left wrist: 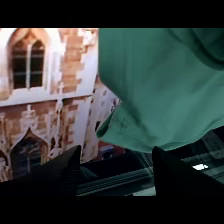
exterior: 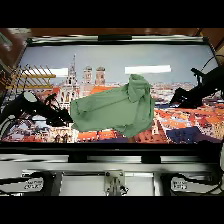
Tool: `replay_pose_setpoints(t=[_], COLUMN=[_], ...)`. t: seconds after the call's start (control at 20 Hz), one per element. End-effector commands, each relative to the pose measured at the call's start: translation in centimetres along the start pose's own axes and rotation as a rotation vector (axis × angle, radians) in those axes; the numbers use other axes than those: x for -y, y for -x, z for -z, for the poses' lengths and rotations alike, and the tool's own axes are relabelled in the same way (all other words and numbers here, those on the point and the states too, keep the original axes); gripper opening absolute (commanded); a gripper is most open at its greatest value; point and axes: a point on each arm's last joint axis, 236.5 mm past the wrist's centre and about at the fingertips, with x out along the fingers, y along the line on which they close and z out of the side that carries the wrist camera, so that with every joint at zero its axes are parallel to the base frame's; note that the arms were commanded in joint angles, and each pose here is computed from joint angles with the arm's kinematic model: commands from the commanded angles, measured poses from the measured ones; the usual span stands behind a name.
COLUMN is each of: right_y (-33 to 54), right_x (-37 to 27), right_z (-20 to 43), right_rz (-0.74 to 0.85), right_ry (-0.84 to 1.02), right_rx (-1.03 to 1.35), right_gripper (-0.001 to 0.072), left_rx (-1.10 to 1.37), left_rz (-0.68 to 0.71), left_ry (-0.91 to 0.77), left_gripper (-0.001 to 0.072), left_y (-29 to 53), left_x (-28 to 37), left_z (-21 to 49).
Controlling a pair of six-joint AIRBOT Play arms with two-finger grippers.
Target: Fold the shirts.
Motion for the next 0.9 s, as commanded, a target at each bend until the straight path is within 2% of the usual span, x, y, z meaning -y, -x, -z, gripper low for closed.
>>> replay_pose_setpoints(t=[0.0,0.15,0.2,0.3,0.4,0.45,0.6,0.85], right_y=[-0.7,-0.7,-0.7,-0.8,-1.8,-3.0,-7.4,-13.4], right_x=[0.2,0.3,0.3,0.6,1.3,1.6,0.6,-0.9], right_z=[0.3,-0.5,-0.5,-0.4,0.6,1.6,4.5,5.2], right_rz=[-0.028,-0.025,-0.024,-0.014,0.003,-0.002,-0.082,-0.036], right_ry=[-0.022,-0.027,-0.027,-0.027,-0.04,-0.057,-0.109,-0.063], right_rx=[0.005,0.035,0.037,0.032,-0.004,-0.039,-0.115,-0.073], right_gripper=[0.0548,0.0548,0.0548,0.0548,0.0548,0.0548,0.0548,0.0548], left_rx=[-0.012,-0.038,-0.039,-0.021,-0.017,-0.013,0.012,0.052], left_rz=[0.04,0.032,0.029,0.026,0.027,0.026,0.024,0.031], left_ry=[0.017,0.007,0.008,0.013,0.007,-0.008,-0.05,-0.093], left_gripper=[0.0526,0.0516,0.044,0.0197,0.0054,0.0033,0.0033,0.0033], left_y=[-2.2,-3.2,-3.5,-3.7,-3.5,-3.2,-2.2,-0.8], left_x=[0.7,0.9,0.9,1.0,1.0,1.0,1.5,2.3], left_z=[0.5,0.9,0.9,0.5,0.4,0.4,0.4,0.2])
